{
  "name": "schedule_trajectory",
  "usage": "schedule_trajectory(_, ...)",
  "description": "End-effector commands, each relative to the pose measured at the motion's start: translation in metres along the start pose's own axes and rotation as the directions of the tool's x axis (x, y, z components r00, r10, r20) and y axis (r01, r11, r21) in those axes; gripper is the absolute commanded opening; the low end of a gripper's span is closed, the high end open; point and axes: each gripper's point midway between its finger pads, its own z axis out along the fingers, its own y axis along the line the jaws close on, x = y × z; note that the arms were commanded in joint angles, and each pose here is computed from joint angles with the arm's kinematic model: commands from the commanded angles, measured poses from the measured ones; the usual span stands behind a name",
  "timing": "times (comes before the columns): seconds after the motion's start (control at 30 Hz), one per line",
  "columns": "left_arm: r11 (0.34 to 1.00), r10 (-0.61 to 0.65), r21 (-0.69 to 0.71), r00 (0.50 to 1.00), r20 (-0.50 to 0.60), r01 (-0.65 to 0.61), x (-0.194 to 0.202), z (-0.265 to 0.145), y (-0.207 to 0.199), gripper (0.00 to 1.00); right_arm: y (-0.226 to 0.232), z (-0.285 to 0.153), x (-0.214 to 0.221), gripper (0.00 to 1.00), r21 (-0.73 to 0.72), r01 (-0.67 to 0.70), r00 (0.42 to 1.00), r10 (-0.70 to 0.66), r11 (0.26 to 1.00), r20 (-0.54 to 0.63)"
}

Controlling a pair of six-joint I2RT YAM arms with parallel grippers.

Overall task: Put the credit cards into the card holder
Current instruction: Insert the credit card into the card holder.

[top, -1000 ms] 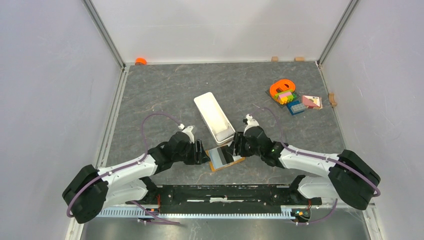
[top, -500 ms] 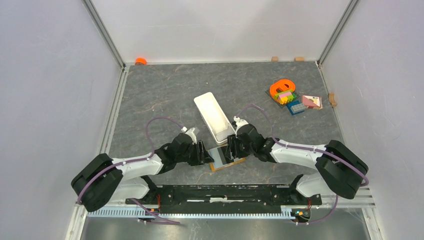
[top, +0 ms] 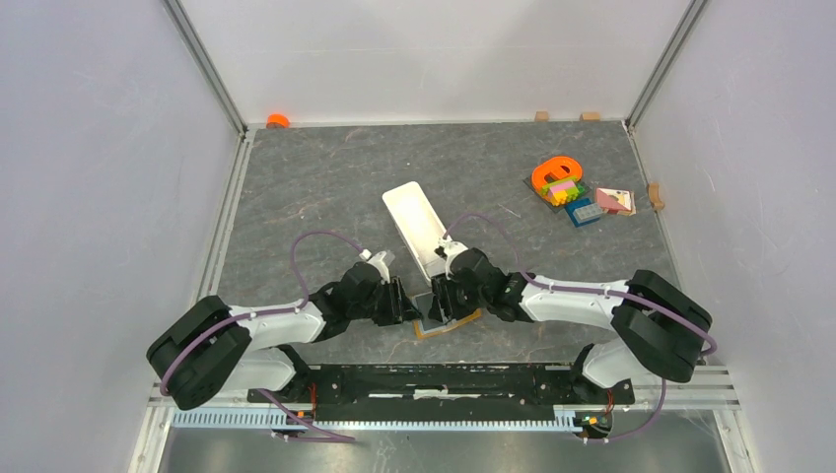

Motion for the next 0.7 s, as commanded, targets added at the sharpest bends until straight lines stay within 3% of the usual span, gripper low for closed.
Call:
schedule_trajectory(0.0,1.0,-0.016,0.008,1.0,-0.004,0.016,0.003,0.0,-0.001,0.43,0.041,-0.001,-0.026,0.49,-0.117,0.045,0.997,-0.037,0.992,0.064)
schedule_trajectory(0.23,1.0,-0.002,-0.028,1.0,0.019,0.002,-0.001,-0.007,0.003,0.45,0.034,-0.015,-0.037,0.52,-0.03,0.087,0.993,-0.084,0.996,0.085)
schedule_trajectory(0.53,0.999,0.007,-0.034,0.998,0.059,-0.005,-0.006,-0.024,0.0,0.61,-0.006,-0.061,-0.06,0.76,0.175,0.133,0.975,-0.16,0.976,0.152)
schedule_trajectory(0.67,1.0,-0.008,-0.024,0.998,0.055,0.009,-0.004,-0.025,-0.001,0.63,-0.036,-0.065,-0.054,0.77,0.197,0.092,0.98,-0.124,0.976,0.156)
